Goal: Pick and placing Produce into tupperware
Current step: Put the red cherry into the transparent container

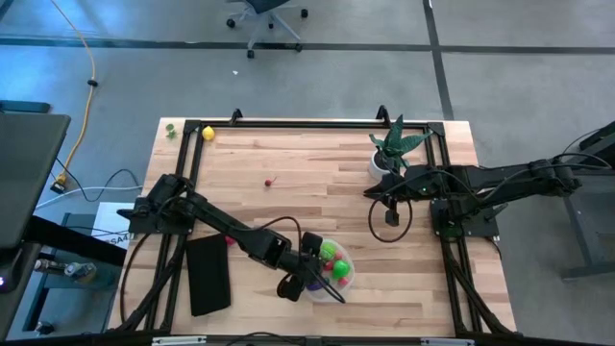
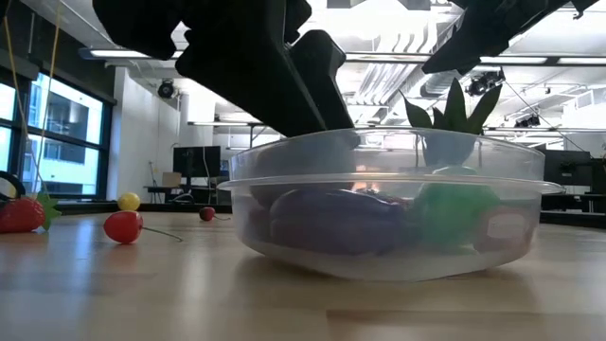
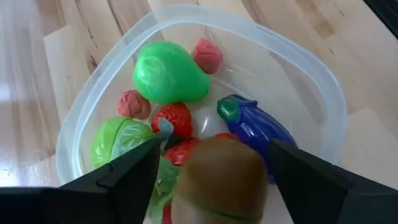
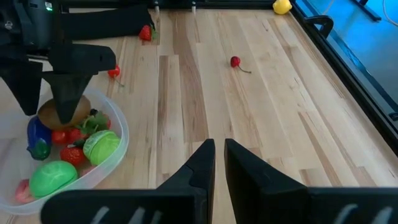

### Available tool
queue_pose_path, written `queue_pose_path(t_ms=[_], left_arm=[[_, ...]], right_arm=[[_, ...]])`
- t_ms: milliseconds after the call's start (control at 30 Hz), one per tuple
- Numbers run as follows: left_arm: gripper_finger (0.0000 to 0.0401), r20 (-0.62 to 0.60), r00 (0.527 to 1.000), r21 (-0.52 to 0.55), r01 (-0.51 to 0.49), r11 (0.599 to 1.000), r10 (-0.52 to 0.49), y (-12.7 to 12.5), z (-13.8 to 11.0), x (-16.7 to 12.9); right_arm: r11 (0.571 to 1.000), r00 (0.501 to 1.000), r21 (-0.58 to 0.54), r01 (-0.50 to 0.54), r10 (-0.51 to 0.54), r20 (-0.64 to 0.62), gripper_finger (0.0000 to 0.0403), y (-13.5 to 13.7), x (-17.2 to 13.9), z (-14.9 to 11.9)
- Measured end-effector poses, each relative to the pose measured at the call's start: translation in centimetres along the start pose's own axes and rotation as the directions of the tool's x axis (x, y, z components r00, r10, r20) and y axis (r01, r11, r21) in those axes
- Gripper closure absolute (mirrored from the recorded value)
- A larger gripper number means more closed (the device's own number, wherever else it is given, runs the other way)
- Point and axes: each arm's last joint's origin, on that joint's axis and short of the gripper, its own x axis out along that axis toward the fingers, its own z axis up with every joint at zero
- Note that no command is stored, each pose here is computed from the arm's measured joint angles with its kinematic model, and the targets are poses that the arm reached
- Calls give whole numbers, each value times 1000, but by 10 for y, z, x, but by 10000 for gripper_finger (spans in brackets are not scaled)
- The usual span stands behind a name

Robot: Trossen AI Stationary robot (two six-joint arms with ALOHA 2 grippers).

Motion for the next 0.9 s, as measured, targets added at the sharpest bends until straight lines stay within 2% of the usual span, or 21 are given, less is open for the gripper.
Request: queue_pose_path(t_ms=[200, 300, 467, 567, 700, 800, 900], left_arm=[[88, -23, 999, 13, -38, 999, 39, 2, -1, -5], [88, -35, 996, 20, -87, 996, 88, 12, 1, -25], [107, -142, 972, -5, -192, 981, 189, 44, -7, -74], [124, -237, 946, -82, -244, 966, 219, 70, -21, -107], [140, -348, 913, -169, -283, 944, 212, 104, -48, -138], [145, -391, 901, -252, -301, 920, 188, 129, -74, -152], [147, -414, 900, -333, -288, 898, 136, 150, -105, -152]], right_arm=[[1000, 1000, 0, 0, 0, 0, 377, 0, 0, 0], [1000, 1000, -1, 0, 0, -2, 377, 0, 0, 0], [1000, 1000, -1, 0, 0, -3, 377, 0, 0, 0], [1000, 1000, -1, 0, 0, -4, 377, 0, 0, -1], [1000, 1000, -2, 0, 0, -10, 377, 0, 0, -1], [1000, 1000, -3, 0, 0, -16, 377, 0, 0, -2], [1000, 1000, -3, 0, 0, -18, 377, 0, 1, -2]])
